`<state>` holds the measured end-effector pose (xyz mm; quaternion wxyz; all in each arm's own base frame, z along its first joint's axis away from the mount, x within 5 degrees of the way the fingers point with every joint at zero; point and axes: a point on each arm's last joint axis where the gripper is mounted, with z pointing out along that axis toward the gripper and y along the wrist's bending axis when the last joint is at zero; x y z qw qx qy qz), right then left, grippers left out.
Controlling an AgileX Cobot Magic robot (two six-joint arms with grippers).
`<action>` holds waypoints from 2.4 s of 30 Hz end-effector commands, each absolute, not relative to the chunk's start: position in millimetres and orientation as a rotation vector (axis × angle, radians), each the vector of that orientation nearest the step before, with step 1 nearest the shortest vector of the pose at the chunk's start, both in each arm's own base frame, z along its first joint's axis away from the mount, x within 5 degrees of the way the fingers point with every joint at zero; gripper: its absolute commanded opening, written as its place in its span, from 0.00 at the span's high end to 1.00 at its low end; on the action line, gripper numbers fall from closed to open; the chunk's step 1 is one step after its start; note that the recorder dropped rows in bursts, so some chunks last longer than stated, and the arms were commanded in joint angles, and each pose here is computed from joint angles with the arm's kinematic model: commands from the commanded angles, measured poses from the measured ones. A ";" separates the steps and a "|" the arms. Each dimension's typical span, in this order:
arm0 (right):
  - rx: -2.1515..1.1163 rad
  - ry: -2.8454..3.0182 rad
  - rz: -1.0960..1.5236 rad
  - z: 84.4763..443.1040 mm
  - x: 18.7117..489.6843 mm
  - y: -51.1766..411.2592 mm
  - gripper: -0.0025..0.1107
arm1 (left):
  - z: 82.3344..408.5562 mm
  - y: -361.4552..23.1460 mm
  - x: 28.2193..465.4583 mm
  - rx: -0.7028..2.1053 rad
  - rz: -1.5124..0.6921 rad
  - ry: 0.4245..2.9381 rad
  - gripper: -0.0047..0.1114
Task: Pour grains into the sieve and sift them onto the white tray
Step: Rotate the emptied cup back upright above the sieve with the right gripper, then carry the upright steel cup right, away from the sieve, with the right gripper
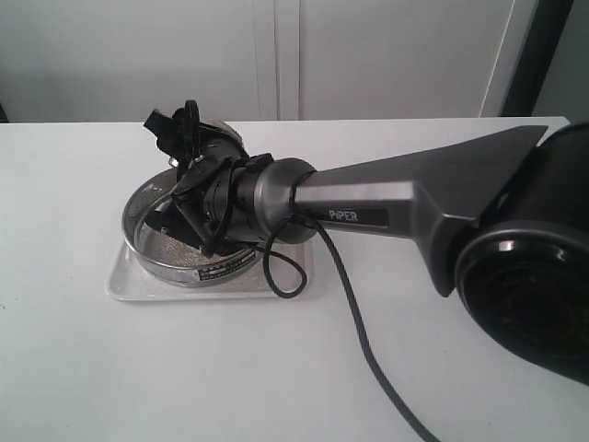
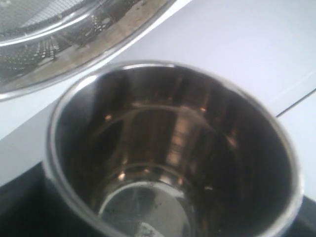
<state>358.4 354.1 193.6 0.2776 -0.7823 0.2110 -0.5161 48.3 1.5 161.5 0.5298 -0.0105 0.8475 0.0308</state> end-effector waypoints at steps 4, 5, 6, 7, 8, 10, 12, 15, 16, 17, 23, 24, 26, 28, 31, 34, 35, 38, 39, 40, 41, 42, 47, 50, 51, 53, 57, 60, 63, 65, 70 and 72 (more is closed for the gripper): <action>-2.047 0.507 -1.362 221.7 354.2 357.0 0.98 | 157.5 1.2 47.8 -0.037 0.061 2.039 0.96; -2.051 0.494 -1.343 221.0 353.5 358.5 0.98 | 157.5 1.2 47.8 -0.037 0.061 2.039 0.96; -2.054 0.490 -1.338 220.3 353.2 358.6 0.98 | 157.5 1.2 47.8 -0.037 0.061 2.039 0.96; -2.059 0.482 -1.346 220.4 353.3 358.5 0.98 | 157.5 1.2 47.8 -0.037 0.061 2.039 0.96; -2.059 0.478 -1.357 221.3 353.7 358.3 0.98 | 157.5 1.2 47.8 -0.037 0.061 2.039 0.96; -2.032 0.516 -1.332 223.2 354.0 359.1 0.98 | 157.5 1.2 47.8 -0.037 0.061 2.039 0.96; -2.026 0.533 -1.323 221.9 354.9 358.6 0.98 | 157.5 1.2 47.8 -0.037 0.061 2.039 0.96; -2.018 0.550 -1.323 222.2 355.1 358.0 0.98 | 157.5 1.2 47.8 -0.037 0.061 2.039 0.96; -2.007 0.569 -1.311 222.2 355.1 358.0 0.98 | 157.5 1.2 47.8 -0.037 0.061 2.039 0.96; -1.984 0.610 -1.282 222.1 355.1 358.2 0.98 | 157.5 1.2 47.8 -0.037 0.061 2.039 0.96; -1.798 0.891 -1.171 224.0 357.0 353.2 0.98 | 157.5 1.2 47.8 -0.037 0.061 2.039 0.96; -1.760 0.962 -1.150 223.6 356.8 351.5 0.98 | 157.5 1.2 47.8 -0.037 0.061 2.039 0.96; -1.705 1.067 -1.128 222.6 357.4 347.5 0.98 | 157.5 1.2 47.8 -0.037 0.061 2.039 0.96; -1.665 1.156 -1.111 221.1 357.5 343.7 0.98 | 157.5 1.2 47.8 -0.037 0.061 2.039 0.96; -1.598 1.373 -0.977 212.2 354.8 339.6 0.98 | 157.5 1.2 47.8 -0.037 0.061 2.039 0.96; -1.530 1.528 -0.859 205.7 351.9 338.3 0.98 | 157.5 1.2 47.8 -0.037 0.061 2.039 0.96; -1.488 1.574 -0.821 205.5 351.2 337.9 0.98 | 157.5 1.2 47.8 -0.037 0.061 2.039 0.96; -1.334 1.684 -0.671 209.2 349.2 339.4 0.98 | 157.5 1.2 47.8 -0.037 0.061 2.039 0.96; -1.309 1.700 -0.630 211.0 348.2 340.4 0.98 | 157.5 1.2 47.8 -0.037 0.061 2.039 0.96; -1.290 1.718 -0.589 210.9 347.4 341.7 0.98 | 157.5 1.2 47.8 -0.037 0.061 2.039 0.96; -1.276 1.730 -0.552 212.4 346.4 342.7 0.98 | 157.5 1.2 47.8 -0.037 0.061 2.039 0.96; -1.243 1.762 -0.473 211.9 344.7 345.4 0.98 | 157.5 1.2 47.8 -0.037 0.061 2.039 0.96; -1.118 1.857 -0.119 208.3 337.9 360.5 0.98 | 157.5 1.2 47.8 -0.037 0.061 2.039 0.96; -1.010 1.873 0.159 211.3 338.5 368.8 0.98 | 157.5 1.2 47.8 -0.037 0.061 2.039 0.96; -0.980 1.879 0.211 212.3 339.6 369.2 0.98 | 157.5 1.2 47.8 -0.037 0.061 2.039 0.96; -0.919 1.886 0.310 214.5 342.2 369.5 0.98 | 157.5 1.2 47.8 -0.037 0.061 2.039 0.96; -0.863 1.877 0.396 217.8 348.1 367.0 0.98 | 157.5 1.2 47.8 -0.037 0.061 2.039 0.96; -0.810 1.865 0.473 221.2 353.5 364.3 0.98 | 157.5 1.2 47.8 -0.037 0.061 2.039 0.96; -0.758 1.818 0.618 222.1 358.0 360.7 0.98 | 157.5 1.2 47.8 -0.037 0.061 2.039 0.96; -0.751 1.751 0.729 222.5 359.4 357.6 0.98 | 157.5 1.2 47.8 -0.037 0.061 2.039 0.96; -0.756 1.674 0.840 215.0 363.2 346.3 0.98 | 157.5 1.2 47.8 -0.037 0.061 2.039 0.96; -0.749 1.686 0.839 210.3 365.3 340.9 0.98 | 157.5 1.2 47.8 -0.037 0.061 2.039 0.96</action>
